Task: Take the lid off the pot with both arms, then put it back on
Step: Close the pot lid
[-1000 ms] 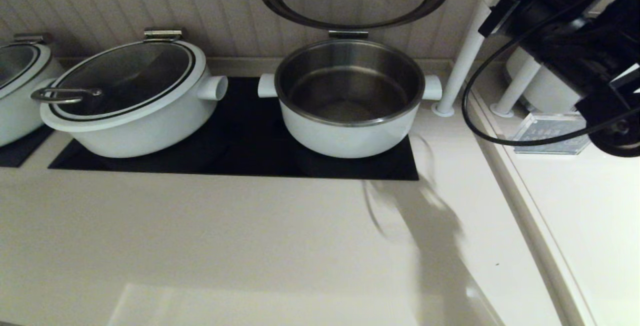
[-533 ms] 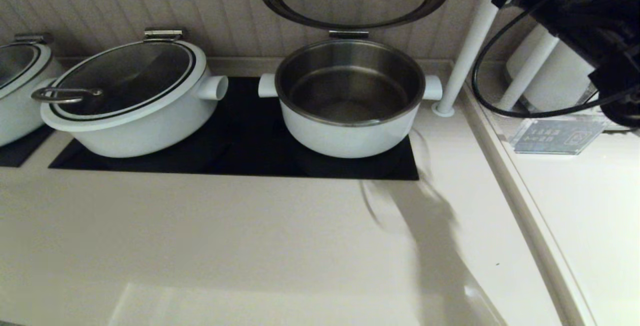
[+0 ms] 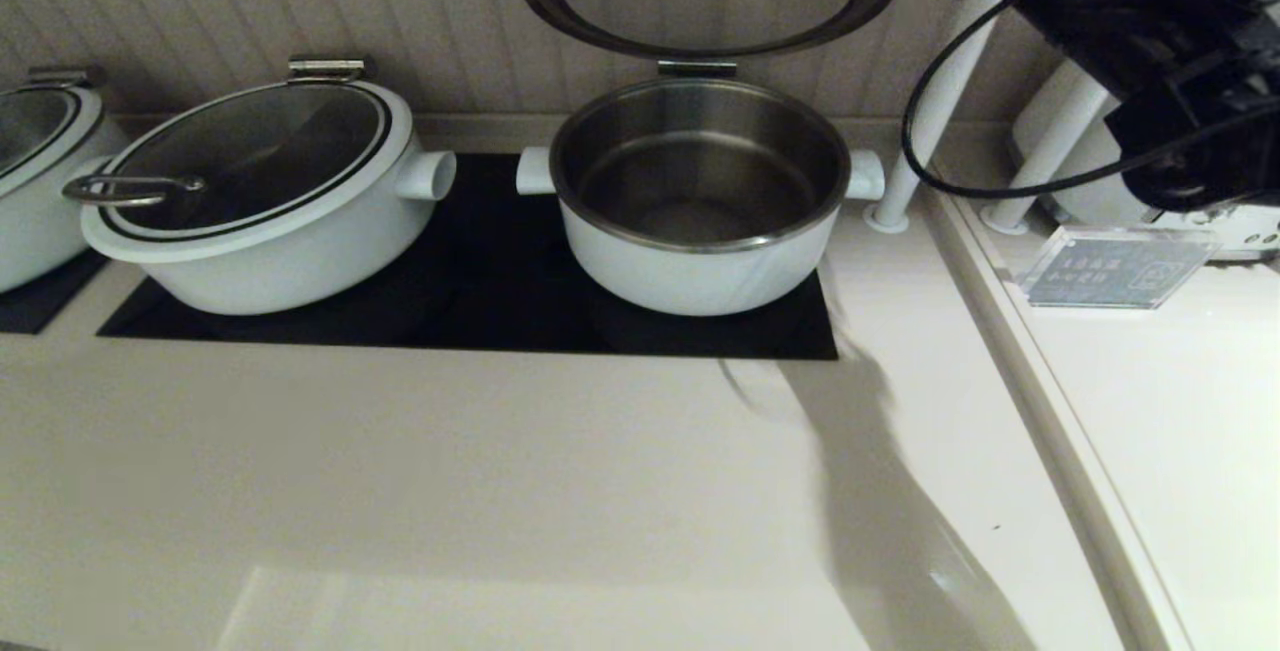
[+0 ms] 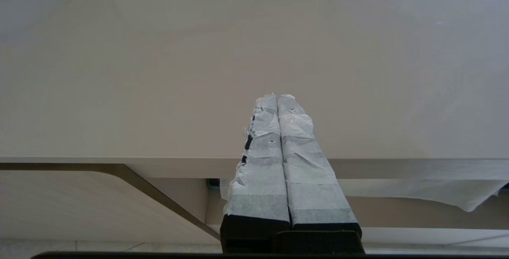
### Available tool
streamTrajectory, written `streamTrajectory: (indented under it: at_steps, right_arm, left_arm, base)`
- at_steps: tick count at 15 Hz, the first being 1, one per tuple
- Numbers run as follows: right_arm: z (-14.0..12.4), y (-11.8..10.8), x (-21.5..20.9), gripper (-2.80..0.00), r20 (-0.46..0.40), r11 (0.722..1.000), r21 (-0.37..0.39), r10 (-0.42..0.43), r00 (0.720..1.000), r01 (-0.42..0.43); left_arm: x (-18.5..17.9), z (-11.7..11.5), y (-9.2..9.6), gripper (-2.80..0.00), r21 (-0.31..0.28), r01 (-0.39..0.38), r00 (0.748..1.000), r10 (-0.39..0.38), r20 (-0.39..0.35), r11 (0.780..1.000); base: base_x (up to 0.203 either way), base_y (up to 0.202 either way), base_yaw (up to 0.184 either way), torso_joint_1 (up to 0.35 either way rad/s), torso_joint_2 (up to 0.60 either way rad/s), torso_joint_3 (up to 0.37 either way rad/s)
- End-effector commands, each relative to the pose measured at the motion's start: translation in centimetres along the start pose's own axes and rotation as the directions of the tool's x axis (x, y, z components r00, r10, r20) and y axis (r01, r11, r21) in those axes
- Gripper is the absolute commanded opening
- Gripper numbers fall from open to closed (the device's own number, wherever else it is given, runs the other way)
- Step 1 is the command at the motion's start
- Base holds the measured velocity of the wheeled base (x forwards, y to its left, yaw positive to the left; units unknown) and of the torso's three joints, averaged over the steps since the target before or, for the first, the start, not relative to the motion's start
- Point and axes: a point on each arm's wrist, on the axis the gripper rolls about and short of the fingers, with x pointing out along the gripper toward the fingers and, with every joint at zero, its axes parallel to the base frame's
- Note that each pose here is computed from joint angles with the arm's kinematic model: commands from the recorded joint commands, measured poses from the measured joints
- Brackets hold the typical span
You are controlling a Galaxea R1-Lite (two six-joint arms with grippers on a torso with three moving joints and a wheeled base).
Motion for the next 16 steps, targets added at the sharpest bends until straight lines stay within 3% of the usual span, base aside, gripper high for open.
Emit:
streamTrajectory:
  at_steps: [1, 16]
  right_arm:
    - [-2.4, -0.3, 0.5, -2.8, -0.021, 1.0, 0.01, 0.013, 1.0, -0.013]
    - [-4.5, -0.5, 0.7, -2.8, -0.034, 0.999, 0.015, 0.03, 0.999, -0.03]
  left_arm:
    - [0.0, 0.0, 0.0, -2.8, 0.0, 0.001, 1.0, -0.001, 0.001, 1.0]
    - [0.0, 0.0, 0.0, -2.8, 0.0, 0.0, 1.0, 0.0, 0.001, 1.0]
  base:
    - [0.0, 0.0, 0.0, 0.0, 0.0, 0.0]
    - [0.0, 0.0, 0.0, 0.0, 0.0, 0.0]
